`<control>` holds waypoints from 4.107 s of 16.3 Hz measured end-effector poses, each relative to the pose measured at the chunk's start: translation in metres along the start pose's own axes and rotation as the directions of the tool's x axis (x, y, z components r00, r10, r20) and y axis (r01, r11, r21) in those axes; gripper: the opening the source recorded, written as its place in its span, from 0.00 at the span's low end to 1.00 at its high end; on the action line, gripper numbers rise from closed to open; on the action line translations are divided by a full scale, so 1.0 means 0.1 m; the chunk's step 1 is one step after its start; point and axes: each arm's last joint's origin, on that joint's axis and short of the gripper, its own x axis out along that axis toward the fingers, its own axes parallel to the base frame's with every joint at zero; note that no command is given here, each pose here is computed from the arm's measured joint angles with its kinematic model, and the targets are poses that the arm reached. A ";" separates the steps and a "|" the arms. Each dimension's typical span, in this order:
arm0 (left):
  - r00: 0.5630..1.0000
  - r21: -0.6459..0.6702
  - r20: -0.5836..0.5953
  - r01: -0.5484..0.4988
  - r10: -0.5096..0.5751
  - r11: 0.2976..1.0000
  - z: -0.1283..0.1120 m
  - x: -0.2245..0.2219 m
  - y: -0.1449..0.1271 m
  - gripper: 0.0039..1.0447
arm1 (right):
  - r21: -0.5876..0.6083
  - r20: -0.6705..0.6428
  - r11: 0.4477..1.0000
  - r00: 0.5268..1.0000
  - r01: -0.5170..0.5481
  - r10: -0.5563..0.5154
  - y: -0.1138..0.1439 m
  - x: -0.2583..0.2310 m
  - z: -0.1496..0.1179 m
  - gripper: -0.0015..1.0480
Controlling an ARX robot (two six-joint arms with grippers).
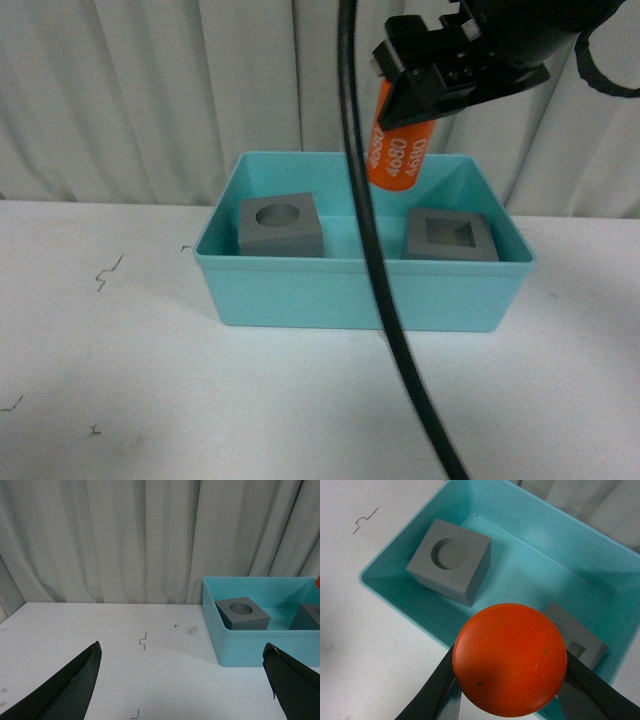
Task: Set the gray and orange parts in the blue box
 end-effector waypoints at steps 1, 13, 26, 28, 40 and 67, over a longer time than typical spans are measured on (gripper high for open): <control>1.000 0.000 0.000 0.000 0.000 1.000 0.00 0.00 0.00 0.94 | 0.017 0.001 1.000 1.000 0.016 -0.016 -0.12 0.05 0.01 0.44; 1.000 0.000 0.000 0.000 0.000 1.000 0.00 0.00 0.00 0.94 | 0.097 -0.044 0.995 0.998 -0.031 0.036 -0.35 0.92 -0.20 0.44; 1.000 0.000 0.000 0.000 0.000 1.000 0.00 0.00 0.00 0.94 | 0.132 -0.091 0.991 0.995 -0.027 0.039 -0.42 1.06 -0.38 0.93; 1.000 0.000 0.000 0.000 0.000 1.000 0.00 0.00 0.00 0.94 | 0.134 -0.076 0.991 0.997 -0.024 0.034 -0.45 1.00 -0.34 0.94; 1.000 0.000 0.000 -0.001 0.001 1.000 0.00 0.00 0.00 0.94 | 0.428 0.561 0.784 0.548 0.450 -0.621 -0.12 -1.18 -0.88 0.45; 1.000 0.000 0.000 0.000 0.000 1.000 0.00 0.00 0.00 0.94 | 0.427 0.544 0.790 0.573 0.440 -0.613 0.54 -1.60 -2.74 0.02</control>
